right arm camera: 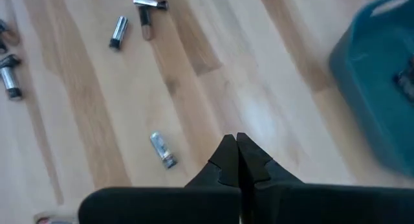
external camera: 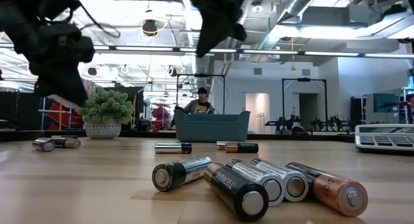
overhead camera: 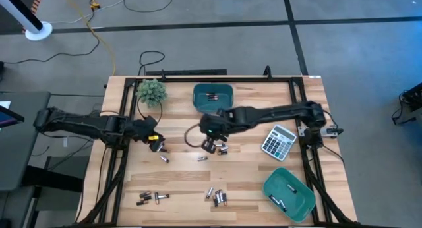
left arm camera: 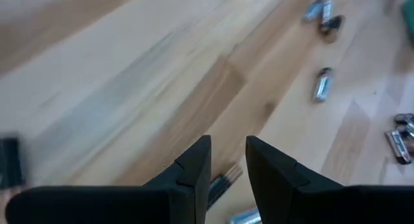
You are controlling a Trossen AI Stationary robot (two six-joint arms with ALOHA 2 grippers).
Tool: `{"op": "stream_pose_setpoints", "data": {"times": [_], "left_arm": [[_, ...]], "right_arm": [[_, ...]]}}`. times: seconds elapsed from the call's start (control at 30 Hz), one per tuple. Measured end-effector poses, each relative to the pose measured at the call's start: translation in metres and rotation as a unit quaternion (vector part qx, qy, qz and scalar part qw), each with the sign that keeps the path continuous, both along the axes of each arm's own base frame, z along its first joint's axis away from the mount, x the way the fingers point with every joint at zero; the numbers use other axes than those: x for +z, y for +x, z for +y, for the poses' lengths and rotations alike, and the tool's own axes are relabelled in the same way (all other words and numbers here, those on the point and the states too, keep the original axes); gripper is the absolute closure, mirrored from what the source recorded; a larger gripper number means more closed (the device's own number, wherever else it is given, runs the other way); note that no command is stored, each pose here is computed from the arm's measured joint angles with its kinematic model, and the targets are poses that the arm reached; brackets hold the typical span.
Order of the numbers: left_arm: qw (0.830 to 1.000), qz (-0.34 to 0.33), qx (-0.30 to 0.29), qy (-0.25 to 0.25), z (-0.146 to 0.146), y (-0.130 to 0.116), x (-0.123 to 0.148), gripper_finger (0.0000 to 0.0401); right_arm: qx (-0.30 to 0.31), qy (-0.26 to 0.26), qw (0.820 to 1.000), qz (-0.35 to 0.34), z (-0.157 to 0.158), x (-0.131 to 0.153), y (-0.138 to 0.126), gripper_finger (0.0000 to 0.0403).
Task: Sort batteries
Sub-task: Put the black battery into the blue bin
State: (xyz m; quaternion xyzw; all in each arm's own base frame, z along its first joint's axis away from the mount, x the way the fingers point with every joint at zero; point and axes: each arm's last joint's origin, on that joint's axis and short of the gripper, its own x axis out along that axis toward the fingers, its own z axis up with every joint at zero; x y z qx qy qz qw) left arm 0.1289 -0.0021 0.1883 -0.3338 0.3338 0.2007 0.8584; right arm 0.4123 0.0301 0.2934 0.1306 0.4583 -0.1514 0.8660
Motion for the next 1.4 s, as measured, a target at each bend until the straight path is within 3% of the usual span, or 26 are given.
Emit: {"op": "stream_pose_setpoints", "data": {"times": [0.17, 0.37, 0.53, 0.73, 0.93, 1.23, 1.4], "left_arm": [[0.999, 0.028, 0.015, -0.027, 0.008, -0.003, 0.003, 0.031], [0.997, 0.077, 0.019, 0.017, 0.021, 0.004, 0.027, 0.031], [0.986, 0.16, 0.02, 0.042, 0.037, 0.014, 0.037, 0.031], [0.969, 0.244, 0.008, 0.038, 0.053, 0.027, 0.027, 0.031], [0.944, 0.328, 0.03, -0.01, 0.075, 0.031, 0.003, 0.0296], [0.929, 0.369, 0.021, -0.025, 0.1, 0.036, -0.019, 0.0243], [0.919, 0.39, 0.014, -0.054, 0.103, 0.036, -0.032, 0.0232]], "right_arm": [[-0.054, 0.011, 0.998, -0.029, 0.019, -0.011, -0.041, 0.0403], [-0.147, 0.042, 0.985, -0.078, 0.037, -0.018, -0.105, 0.0403], [-0.206, 0.079, 0.967, -0.13, 0.047, -0.026, -0.137, 0.0403], [-0.209, 0.096, 0.964, -0.135, 0.061, -0.033, -0.148, 0.0403], [-0.197, 0.099, 0.966, -0.135, 0.068, -0.033, -0.15, 0.0403], [-0.185, 0.088, 0.97, -0.132, 0.067, -0.033, -0.149, 0.0403], [-0.176, 0.08, 0.972, -0.13, 0.067, -0.033, -0.149, 0.0403]]}}
